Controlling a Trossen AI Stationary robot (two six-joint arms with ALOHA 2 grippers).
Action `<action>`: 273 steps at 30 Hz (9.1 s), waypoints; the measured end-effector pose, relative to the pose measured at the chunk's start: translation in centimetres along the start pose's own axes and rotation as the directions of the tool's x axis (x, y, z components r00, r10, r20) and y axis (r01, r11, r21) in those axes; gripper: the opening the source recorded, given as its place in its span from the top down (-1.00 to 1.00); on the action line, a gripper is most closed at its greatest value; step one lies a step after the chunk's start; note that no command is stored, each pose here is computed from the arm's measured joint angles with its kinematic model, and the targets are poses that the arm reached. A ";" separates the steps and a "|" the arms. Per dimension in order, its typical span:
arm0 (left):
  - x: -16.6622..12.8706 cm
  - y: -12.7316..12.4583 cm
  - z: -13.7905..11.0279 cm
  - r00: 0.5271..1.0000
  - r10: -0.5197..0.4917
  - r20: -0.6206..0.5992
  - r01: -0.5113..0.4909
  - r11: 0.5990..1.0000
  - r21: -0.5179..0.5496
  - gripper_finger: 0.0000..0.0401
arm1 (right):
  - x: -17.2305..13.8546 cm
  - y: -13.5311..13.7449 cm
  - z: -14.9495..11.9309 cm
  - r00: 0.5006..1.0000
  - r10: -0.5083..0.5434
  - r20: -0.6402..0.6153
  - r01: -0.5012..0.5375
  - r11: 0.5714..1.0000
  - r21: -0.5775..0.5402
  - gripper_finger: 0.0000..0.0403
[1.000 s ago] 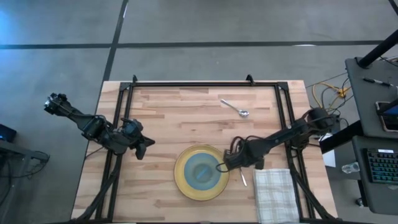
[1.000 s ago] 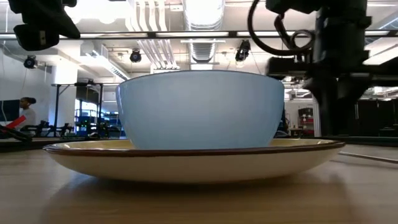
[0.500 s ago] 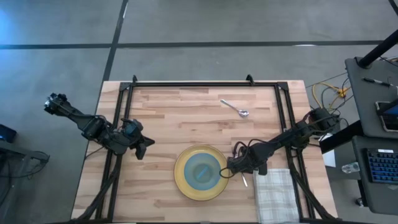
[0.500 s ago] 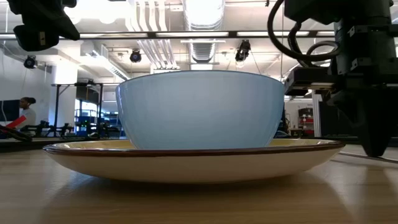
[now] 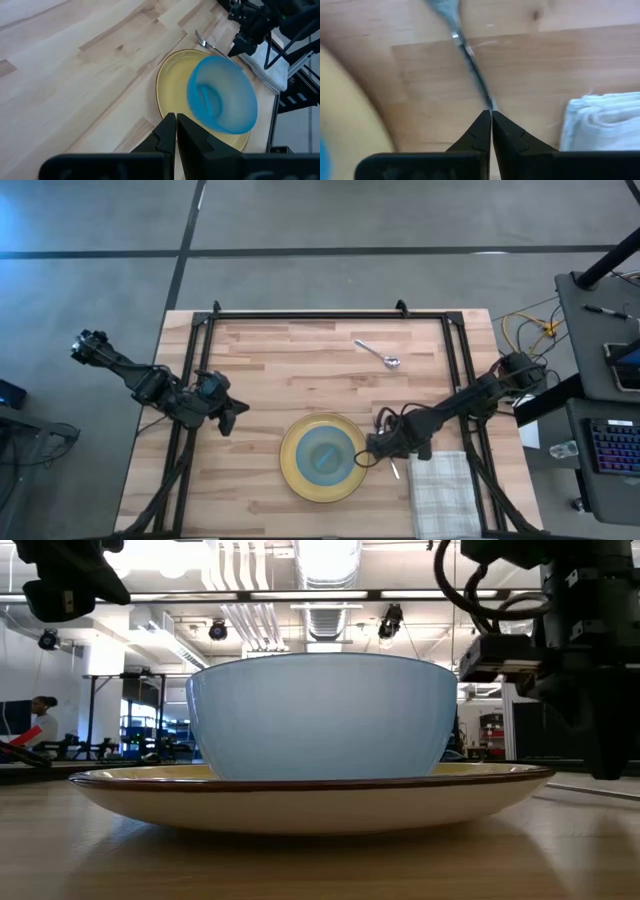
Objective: Set table place
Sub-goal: Move the silver fork to the right side of the yellow plate on the table, then put the silver spoon into the blue bowl
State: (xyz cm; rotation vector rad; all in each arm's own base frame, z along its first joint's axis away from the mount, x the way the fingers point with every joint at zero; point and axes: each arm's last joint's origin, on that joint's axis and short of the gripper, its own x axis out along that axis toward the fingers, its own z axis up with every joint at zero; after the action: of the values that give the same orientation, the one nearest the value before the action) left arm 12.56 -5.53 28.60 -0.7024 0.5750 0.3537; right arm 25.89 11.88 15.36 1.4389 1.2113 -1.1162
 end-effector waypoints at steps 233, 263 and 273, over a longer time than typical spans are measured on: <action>1.3 -0.6 0.0 0.999 0.037 0.020 -0.036 0.999 -0.029 1.00 | -14.1 3.3 12.4 0.864 0.174 0.473 0.129 0.830 -0.542 0.64; 0.0 -1.3 1.5 0.986 -0.104 0.127 0.120 0.985 -0.128 1.00 | -7.2 -0.7 24.4 0.933 0.091 0.349 0.044 0.933 -0.358 0.96; 0.1 -1.1 1.8 0.985 -0.076 0.156 0.098 0.985 -0.141 1.00 | -4.8 -0.5 26.8 0.950 0.040 0.311 0.074 0.935 -0.346 0.96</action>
State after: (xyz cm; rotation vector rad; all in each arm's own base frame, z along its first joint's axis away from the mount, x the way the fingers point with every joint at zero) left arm 13.92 -5.06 30.24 -0.8336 0.3765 0.3664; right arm 22.81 -15.17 15.50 0.9377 1.1271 -1.0286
